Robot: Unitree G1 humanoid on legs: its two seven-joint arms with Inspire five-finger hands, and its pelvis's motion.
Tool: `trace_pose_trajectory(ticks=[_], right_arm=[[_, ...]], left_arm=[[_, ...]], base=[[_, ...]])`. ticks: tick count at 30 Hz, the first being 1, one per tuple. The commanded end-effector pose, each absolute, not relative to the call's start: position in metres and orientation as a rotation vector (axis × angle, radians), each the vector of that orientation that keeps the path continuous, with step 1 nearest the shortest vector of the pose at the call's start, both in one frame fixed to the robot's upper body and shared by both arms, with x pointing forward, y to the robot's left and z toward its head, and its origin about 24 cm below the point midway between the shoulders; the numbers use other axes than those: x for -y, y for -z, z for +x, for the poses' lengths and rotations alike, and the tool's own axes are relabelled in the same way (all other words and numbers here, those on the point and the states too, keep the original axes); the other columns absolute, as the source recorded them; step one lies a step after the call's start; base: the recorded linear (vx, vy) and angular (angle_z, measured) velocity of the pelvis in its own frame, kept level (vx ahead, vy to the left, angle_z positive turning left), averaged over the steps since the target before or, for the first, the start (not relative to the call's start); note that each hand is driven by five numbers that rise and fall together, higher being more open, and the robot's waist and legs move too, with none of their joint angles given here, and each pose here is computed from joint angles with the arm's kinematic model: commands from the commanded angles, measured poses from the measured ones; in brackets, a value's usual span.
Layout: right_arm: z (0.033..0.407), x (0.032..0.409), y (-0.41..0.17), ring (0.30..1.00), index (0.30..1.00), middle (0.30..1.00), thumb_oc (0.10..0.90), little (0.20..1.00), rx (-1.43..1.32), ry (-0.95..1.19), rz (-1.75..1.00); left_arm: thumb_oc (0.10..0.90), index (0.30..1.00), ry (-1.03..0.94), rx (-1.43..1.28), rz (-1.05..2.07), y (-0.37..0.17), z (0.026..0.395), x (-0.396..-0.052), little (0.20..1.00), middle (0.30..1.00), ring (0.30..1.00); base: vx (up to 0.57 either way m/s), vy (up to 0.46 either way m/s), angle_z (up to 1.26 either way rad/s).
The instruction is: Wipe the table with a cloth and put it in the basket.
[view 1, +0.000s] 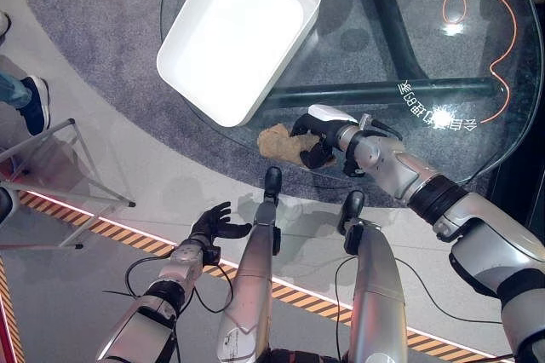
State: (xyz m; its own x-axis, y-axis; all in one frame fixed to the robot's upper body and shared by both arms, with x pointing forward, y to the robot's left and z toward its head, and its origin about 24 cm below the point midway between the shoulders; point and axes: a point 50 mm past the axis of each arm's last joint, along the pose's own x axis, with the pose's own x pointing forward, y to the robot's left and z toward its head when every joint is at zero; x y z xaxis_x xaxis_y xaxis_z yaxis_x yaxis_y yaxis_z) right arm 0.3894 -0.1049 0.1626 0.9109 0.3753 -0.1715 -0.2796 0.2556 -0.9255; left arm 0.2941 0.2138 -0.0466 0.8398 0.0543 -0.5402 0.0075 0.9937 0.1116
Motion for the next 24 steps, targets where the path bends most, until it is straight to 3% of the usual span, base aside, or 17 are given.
trace_pose_trajectory(ticks=[1, 11, 24], right_arm=[[0.391, 0.094, -0.21, 0.3, 0.3, 0.3, 0.1, 0.2, 0.333, -0.249, -1.138], [0.403, 0.165, -0.244, 0.3, 0.3, 0.3, 0.1, 0.2, 0.398, 0.341, -0.835], [0.394, 0.262, -0.251, 0.3, 0.3, 0.3, 0.1, 0.2, 0.29, 0.747, -0.636]], left_arm=[[0.8, 0.9, -0.06, -0.608, 0.123, 0.054, 0.284, -0.226, 0.9, 0.9, 0.9], [0.8, 0.9, -0.074, -0.628, 0.096, 0.065, 0.274, -0.224, 0.9, 0.9, 0.9], [0.8, 0.9, -0.085, -0.631, 0.089, 0.068, 0.268, -0.228, 0.9, 0.9, 0.9]], base=[[0.06, 0.001, 0.01], [0.01, 0.01, 0.0], [0.0, 0.0, 0.0]])
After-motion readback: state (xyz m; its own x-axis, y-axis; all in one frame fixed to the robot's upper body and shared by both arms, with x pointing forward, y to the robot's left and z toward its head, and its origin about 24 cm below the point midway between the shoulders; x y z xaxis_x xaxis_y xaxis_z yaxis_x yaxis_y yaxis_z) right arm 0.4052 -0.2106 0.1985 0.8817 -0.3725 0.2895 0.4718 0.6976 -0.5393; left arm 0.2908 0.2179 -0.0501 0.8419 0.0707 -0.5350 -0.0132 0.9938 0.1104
